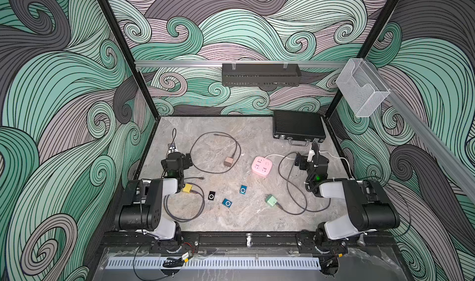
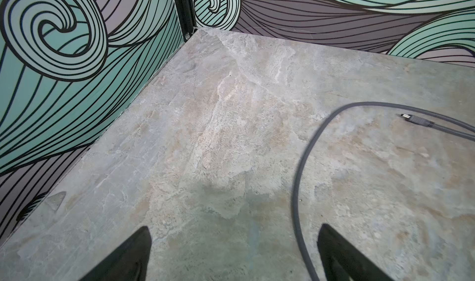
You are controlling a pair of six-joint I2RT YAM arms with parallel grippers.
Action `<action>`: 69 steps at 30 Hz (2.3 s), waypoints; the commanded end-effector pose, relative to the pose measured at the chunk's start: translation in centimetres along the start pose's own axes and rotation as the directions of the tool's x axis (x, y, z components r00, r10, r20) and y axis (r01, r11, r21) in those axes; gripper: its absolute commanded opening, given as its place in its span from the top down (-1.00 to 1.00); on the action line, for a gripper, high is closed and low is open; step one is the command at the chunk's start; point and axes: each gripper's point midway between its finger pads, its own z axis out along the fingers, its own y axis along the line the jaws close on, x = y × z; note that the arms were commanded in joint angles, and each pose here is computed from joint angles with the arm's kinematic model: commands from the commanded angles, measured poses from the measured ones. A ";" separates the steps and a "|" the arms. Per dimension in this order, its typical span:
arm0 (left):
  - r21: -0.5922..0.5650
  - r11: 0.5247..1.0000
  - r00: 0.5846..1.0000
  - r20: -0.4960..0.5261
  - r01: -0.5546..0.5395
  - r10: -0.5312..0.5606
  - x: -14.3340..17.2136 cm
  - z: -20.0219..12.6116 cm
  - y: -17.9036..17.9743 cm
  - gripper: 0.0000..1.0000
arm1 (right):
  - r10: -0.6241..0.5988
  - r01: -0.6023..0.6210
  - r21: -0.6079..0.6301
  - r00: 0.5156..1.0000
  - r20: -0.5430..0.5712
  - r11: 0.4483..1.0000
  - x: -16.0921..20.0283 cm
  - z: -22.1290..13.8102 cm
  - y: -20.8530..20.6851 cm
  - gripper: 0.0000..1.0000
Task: Charge mp3
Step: Pick up the plug from the center of the board.
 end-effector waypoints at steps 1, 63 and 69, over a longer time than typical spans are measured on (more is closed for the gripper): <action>-0.004 1.000 1.000 0.027 -0.005 0.006 -1.1 0.3 -0.3 -0.97 | -0.007 0.006 0.007 1.000 0.026 1.000 -0.9 0.2 0.0 -0.98; 0.116 0.992 0.991 -0.117 -0.057 0.070 -11.1 -2.7 -3.0 -0.68 | -0.011 0.010 0.057 1.000 0.029 0.998 -1.4 -0.3 -0.5 -0.95; 0.129 0.991 0.990 -0.140 0.018 0.000 -10.7 -3.6 -3.4 -0.68 | -0.076 0.078 0.039 0.996 -0.054 0.996 -7.3 -1.2 -0.6 -0.90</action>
